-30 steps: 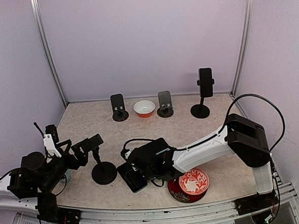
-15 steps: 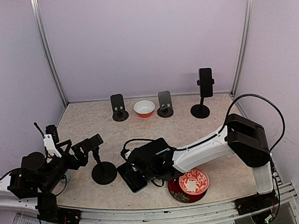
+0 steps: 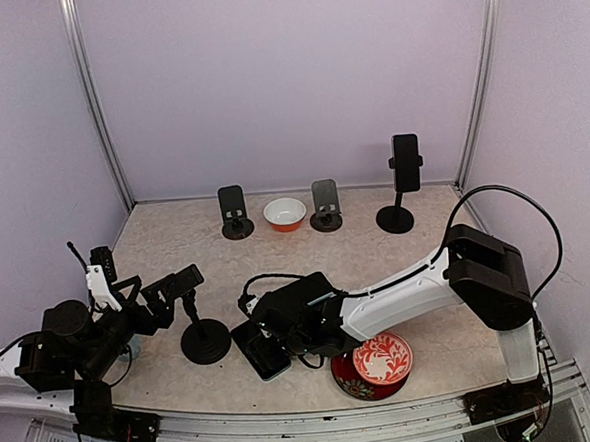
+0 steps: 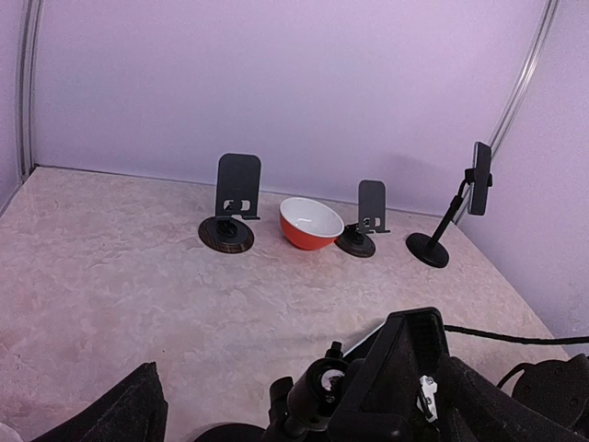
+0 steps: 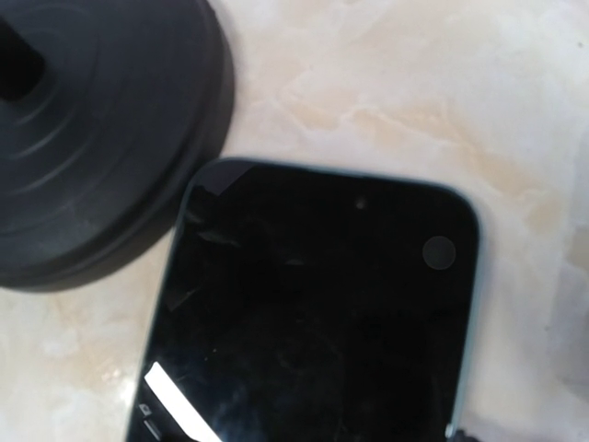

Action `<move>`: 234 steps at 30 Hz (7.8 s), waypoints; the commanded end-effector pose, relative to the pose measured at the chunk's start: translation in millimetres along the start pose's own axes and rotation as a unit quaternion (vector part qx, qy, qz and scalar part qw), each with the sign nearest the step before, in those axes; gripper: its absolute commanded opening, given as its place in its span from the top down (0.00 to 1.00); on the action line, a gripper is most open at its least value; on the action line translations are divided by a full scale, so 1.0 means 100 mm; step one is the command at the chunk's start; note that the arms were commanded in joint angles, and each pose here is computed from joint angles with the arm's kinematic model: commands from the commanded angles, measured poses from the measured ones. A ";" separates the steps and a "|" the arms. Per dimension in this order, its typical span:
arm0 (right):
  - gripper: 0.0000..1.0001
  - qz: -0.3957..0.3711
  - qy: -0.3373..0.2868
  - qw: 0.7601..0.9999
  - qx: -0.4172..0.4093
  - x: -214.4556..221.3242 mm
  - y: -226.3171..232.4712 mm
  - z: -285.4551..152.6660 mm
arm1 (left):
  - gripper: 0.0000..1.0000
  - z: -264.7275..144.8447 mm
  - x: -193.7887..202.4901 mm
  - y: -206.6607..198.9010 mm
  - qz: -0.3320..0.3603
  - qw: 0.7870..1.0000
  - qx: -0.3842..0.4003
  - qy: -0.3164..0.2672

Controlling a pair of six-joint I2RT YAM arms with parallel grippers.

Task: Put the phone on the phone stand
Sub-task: Adjust the phone at the center of the board, then pick up the phone at the center of the board.

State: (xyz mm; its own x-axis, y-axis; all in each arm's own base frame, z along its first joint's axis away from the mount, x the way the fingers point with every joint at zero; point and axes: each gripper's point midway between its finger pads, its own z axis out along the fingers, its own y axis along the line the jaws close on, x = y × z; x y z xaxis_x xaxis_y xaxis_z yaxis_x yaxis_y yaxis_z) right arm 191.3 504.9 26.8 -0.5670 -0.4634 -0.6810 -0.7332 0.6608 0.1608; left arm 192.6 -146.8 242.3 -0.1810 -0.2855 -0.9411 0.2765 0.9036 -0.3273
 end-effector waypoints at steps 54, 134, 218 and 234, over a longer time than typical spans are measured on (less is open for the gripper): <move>0.39 0.006 0.089 0.993 -0.081 0.59 0.21 0.18 | 0.01 -0.08 -0.03 0.12 -0.033 0.999 0.003 -0.016; 0.00 -0.039 0.007 0.999 0.028 -0.40 0.20 -0.14 | 0.01 -0.10 -0.24 0.05 -0.041 0.999 0.012 -0.031; 0.23 0.031 -0.044 0.989 0.138 -0.51 0.18 0.10 | 0.01 -0.17 -0.57 -0.03 -0.073 0.997 0.023 -0.031; 0.15 0.039 -0.110 0.988 0.101 -0.83 0.05 -0.30 | 0.01 -0.13 -0.57 -0.38 -0.039 0.996 0.082 -0.005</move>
State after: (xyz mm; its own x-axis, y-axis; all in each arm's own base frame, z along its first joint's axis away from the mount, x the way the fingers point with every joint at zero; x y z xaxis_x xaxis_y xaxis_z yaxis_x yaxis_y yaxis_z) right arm 221.1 517.3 86.6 -0.5277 -0.3107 -0.7906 -0.5575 0.8289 0.0463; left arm 182.9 -161.3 294.7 -0.2134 -0.3323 -0.9187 0.3856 0.8354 -0.3918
